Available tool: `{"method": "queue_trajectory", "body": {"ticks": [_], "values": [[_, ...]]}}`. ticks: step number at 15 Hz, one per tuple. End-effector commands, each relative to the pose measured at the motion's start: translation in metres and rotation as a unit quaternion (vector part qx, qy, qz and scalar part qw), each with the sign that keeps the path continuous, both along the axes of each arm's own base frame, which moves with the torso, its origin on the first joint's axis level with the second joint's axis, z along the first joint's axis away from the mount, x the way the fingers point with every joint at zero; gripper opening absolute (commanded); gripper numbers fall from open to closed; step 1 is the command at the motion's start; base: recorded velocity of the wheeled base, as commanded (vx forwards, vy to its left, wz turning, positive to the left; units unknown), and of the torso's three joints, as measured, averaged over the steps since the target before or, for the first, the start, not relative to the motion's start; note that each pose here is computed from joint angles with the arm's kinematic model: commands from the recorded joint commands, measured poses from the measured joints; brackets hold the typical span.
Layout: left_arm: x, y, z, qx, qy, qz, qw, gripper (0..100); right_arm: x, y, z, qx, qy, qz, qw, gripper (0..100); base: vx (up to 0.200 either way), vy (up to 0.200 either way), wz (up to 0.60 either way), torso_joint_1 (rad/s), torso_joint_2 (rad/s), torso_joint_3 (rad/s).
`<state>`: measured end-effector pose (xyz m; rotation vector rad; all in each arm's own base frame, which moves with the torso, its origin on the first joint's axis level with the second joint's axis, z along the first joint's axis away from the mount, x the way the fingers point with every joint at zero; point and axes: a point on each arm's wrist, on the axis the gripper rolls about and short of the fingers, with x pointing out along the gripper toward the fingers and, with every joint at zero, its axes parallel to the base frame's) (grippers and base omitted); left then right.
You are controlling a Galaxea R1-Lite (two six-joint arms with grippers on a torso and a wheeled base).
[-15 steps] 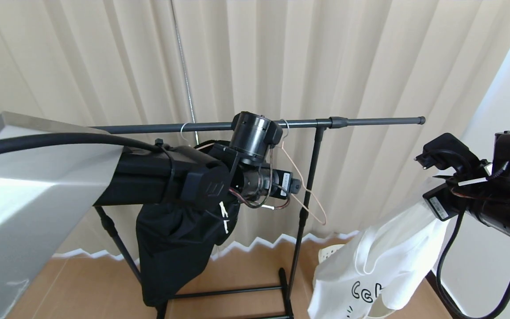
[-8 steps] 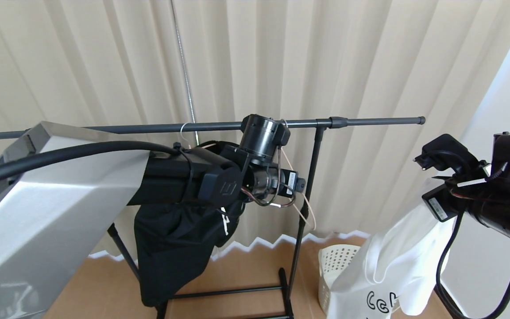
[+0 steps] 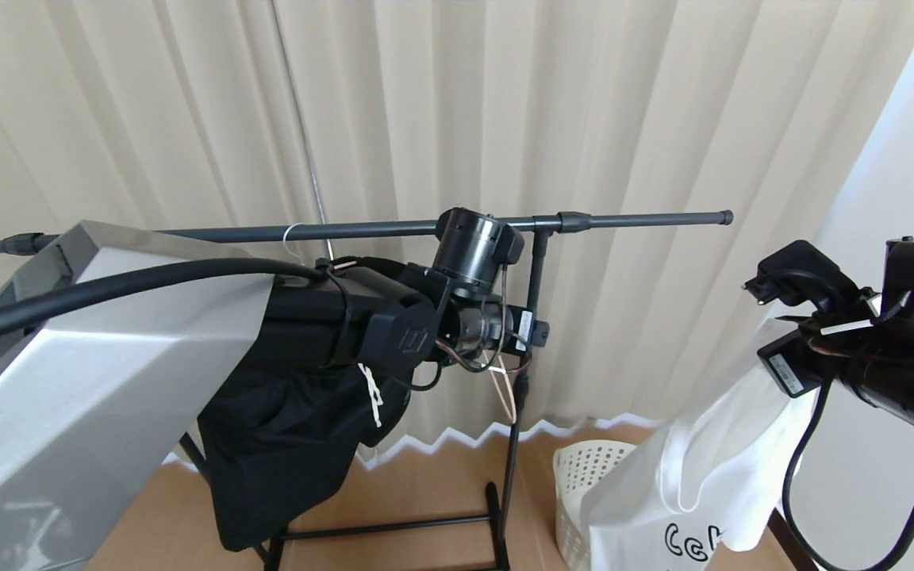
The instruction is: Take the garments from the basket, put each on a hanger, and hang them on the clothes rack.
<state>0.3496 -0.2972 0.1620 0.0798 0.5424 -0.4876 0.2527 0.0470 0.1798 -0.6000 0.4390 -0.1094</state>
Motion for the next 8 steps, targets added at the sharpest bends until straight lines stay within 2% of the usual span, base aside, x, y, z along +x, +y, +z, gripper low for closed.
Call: {"method": "queue_trajectory", "body": {"ticks": [1,3,4,8], "values": [[0.002,0.000,-0.005,0.005,0.003,0.005,1.0000,100,0.000,0.000,0.000,0.000,0.001,0.001,1.0000,0,0.000,0.000,0.00,0.000,0.00,0.000],[0.010,0.002,-0.019,0.031,0.000,0.042,0.9986,100,0.000,0.000,0.000,0.000,0.001,0.001,1.0000,0,0.000,0.000,0.00,0.000,0.00,0.000],[0.014,0.001,-0.021,0.036,-0.004,0.054,0.9979,100,0.000,0.000,0.000,0.000,0.001,0.001,1.0000,0,0.000,0.000,0.00,0.000,0.00,0.000],[0.027,0.016,-0.034,0.062,0.011,0.071,0.9955,100,0.000,0.000,-0.001,-0.001,0.002,0.001,1.0000,0,0.000,0.000,0.00,0.000,0.00,0.000]]}}
